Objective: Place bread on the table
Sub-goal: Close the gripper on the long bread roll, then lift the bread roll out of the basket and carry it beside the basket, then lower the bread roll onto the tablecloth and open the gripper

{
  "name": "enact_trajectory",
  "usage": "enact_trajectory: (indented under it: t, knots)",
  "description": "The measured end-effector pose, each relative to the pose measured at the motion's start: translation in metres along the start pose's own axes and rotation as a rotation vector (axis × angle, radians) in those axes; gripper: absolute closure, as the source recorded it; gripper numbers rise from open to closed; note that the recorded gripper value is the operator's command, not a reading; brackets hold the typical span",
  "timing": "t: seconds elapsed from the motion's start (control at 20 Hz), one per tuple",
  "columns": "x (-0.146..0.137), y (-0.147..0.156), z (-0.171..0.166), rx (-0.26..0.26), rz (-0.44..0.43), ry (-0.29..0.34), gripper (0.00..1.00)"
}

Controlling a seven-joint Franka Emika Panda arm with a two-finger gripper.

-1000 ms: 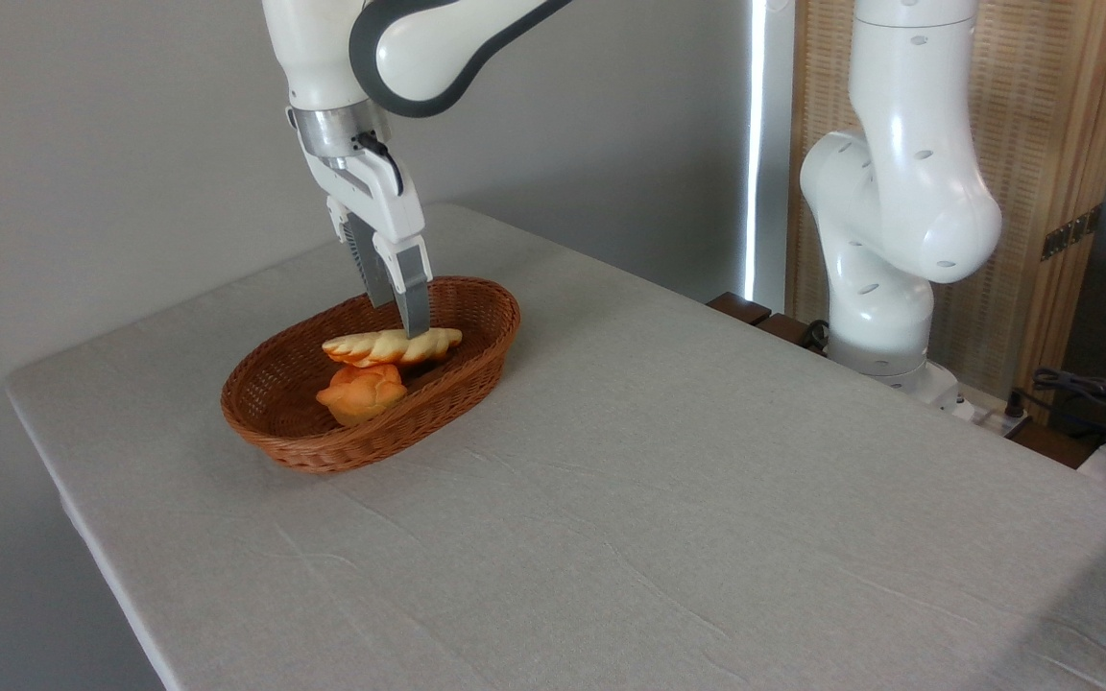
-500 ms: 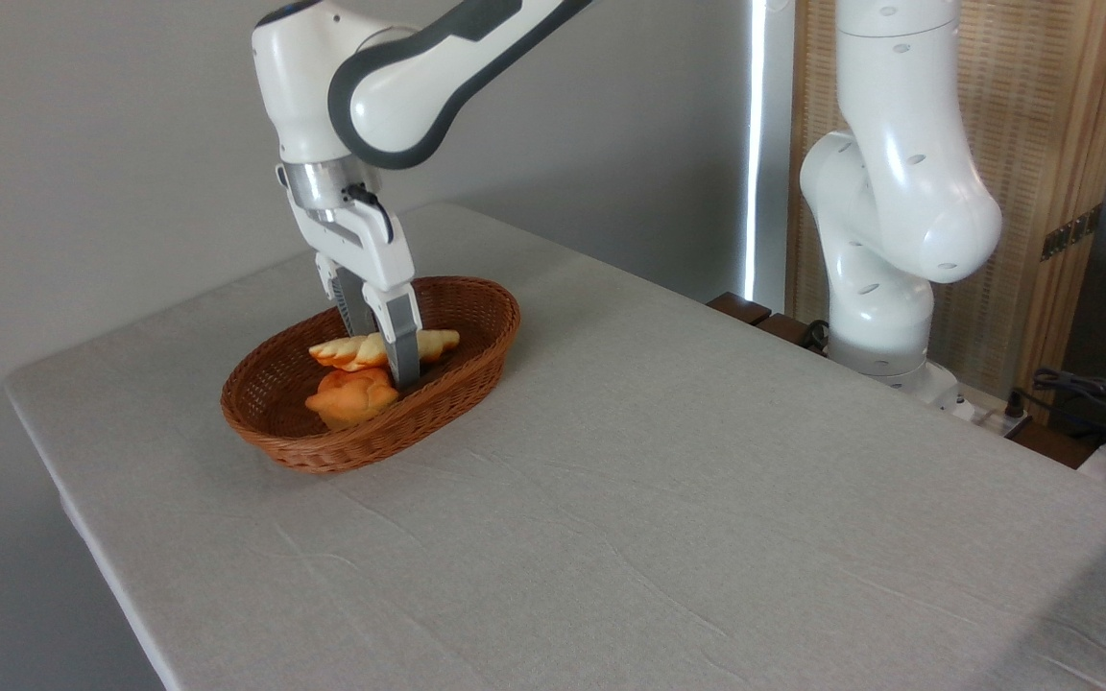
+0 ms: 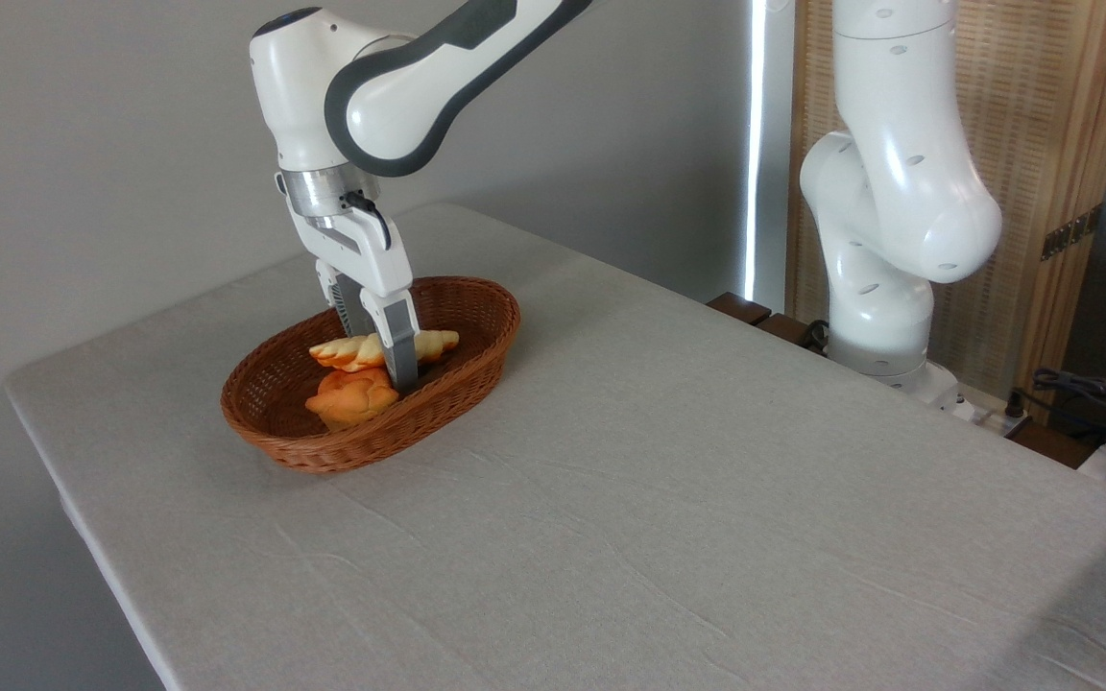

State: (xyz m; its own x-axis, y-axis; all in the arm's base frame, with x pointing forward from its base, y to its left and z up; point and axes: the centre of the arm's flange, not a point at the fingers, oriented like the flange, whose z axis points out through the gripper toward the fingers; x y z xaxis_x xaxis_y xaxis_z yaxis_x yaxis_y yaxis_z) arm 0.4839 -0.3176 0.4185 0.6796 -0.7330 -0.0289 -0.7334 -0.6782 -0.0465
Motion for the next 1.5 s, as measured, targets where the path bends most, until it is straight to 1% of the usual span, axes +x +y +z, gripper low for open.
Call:
enact_trajectory:
  t: [0.2, 0.4, 0.6, 0.75, 0.8, 0.9, 1.0, 1.1, 1.15, 1.2, 1.25, 1.3, 1.4, 1.5]
  knots:
    - [-0.005, 0.003, -0.008, 0.000, 0.004, -0.024, 0.79]
    - [-0.009, 0.014, -0.019, 0.004, 0.021, -0.037, 0.79]
    - [-0.014, 0.017, -0.049, 0.012, 0.013, -0.009, 0.77]
    - [-0.017, 0.014, -0.092, 0.002, -0.015, 0.061, 0.74]
    - [-0.020, 0.008, -0.103, 0.005, -0.032, 0.080, 0.74]
    - [-0.035, -0.020, -0.122, 0.013, -0.087, 0.090, 0.72]
    - [-0.056, -0.046, -0.130, 0.006, -0.096, 0.051, 0.69]
    - [-0.077, -0.077, -0.128, -0.012, -0.085, 0.010, 0.63]
    - [-0.087, -0.096, -0.125, -0.022, -0.078, -0.005, 0.58]
    - [-0.098, -0.114, -0.119, -0.035, -0.066, -0.021, 0.46]
    - [-0.110, -0.133, -0.111, -0.048, -0.053, -0.035, 0.25]
    - [-0.122, -0.152, -0.101, -0.063, -0.042, -0.049, 0.00]
    - [-0.143, -0.182, -0.079, -0.095, -0.026, -0.077, 0.00]
    - [-0.153, -0.195, -0.059, -0.122, 0.004, -0.104, 0.00]
